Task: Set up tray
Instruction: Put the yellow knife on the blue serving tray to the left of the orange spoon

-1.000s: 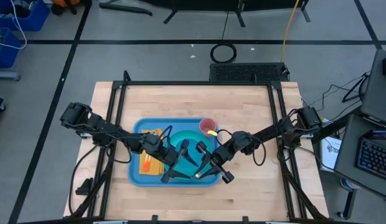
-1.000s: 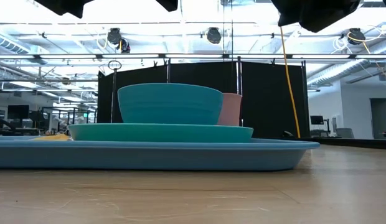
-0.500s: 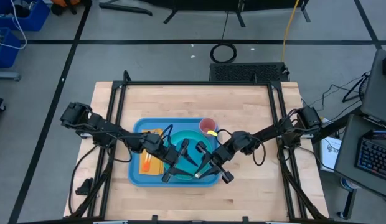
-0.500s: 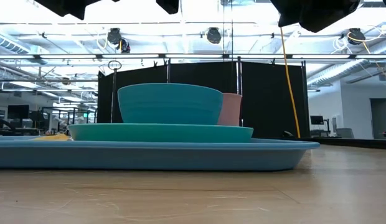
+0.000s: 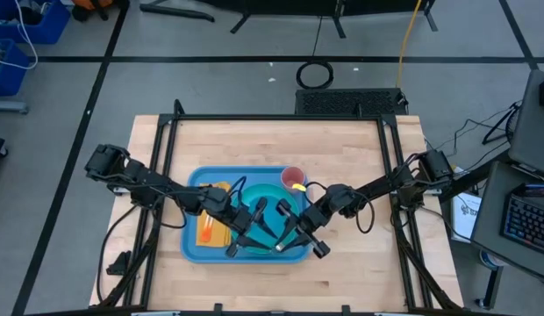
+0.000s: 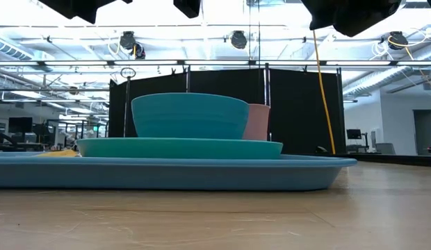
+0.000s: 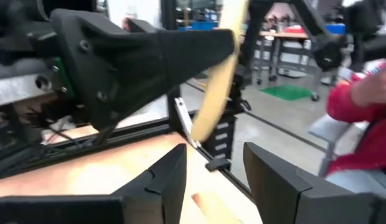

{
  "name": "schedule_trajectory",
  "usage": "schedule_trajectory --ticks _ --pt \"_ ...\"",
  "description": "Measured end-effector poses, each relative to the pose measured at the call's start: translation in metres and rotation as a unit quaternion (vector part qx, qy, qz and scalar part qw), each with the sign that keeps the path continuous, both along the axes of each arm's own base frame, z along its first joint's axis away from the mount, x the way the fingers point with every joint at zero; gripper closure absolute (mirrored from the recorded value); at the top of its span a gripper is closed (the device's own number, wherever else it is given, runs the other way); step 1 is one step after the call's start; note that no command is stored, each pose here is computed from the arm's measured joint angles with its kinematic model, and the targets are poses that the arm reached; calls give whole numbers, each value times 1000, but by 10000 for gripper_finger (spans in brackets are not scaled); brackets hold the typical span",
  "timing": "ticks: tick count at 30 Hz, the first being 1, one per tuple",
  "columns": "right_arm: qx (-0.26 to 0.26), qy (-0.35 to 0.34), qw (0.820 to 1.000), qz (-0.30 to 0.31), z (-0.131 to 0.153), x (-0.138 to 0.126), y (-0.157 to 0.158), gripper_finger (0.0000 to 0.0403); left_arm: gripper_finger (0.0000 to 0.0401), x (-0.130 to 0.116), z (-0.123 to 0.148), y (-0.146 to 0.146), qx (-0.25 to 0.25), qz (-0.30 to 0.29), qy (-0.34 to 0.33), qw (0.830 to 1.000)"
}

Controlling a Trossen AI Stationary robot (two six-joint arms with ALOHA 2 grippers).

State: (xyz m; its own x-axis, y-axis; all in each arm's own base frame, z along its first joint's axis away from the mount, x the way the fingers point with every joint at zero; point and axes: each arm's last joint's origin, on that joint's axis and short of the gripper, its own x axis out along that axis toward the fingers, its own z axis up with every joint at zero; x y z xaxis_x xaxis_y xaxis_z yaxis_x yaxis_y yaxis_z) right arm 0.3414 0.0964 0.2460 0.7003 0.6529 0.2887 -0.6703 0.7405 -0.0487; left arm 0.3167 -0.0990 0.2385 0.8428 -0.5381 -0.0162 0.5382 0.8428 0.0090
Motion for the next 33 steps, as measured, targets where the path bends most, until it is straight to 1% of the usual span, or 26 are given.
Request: schedule_trajectory --ticks 3,11,14,18,23,26,29,33 --pt "-1 3 1000 20 0 -1 1 353 229 -1 0 -1 2 -23 -2 1000" --pt "2 -9 1000 21 2 -2 1 353 199 0 -1 2 2 -36 2 999" --pt "7 -25 999 22 5 -3 1 353 198 -1 -5 1 7 -36 25 999" --pt "9 -20 1000 17 6 -1 -3 353 205 0 -7 2 9 -25 34 999" --pt "15 -4 1000 21 4 11 -5 353 210 -1 -7 2 10 -33 33 999" --pt "16 10 999 30 1 23 -3 353 208 -1 -8 2 14 -33 35 999" --pt "13 10 999 50 1 34 -2 353 210 -1 -8 2 15 -33 35 999" --pt "14 12 997 75 1 40 -2 353 207 -2 -8 0 14 -37 39 998"
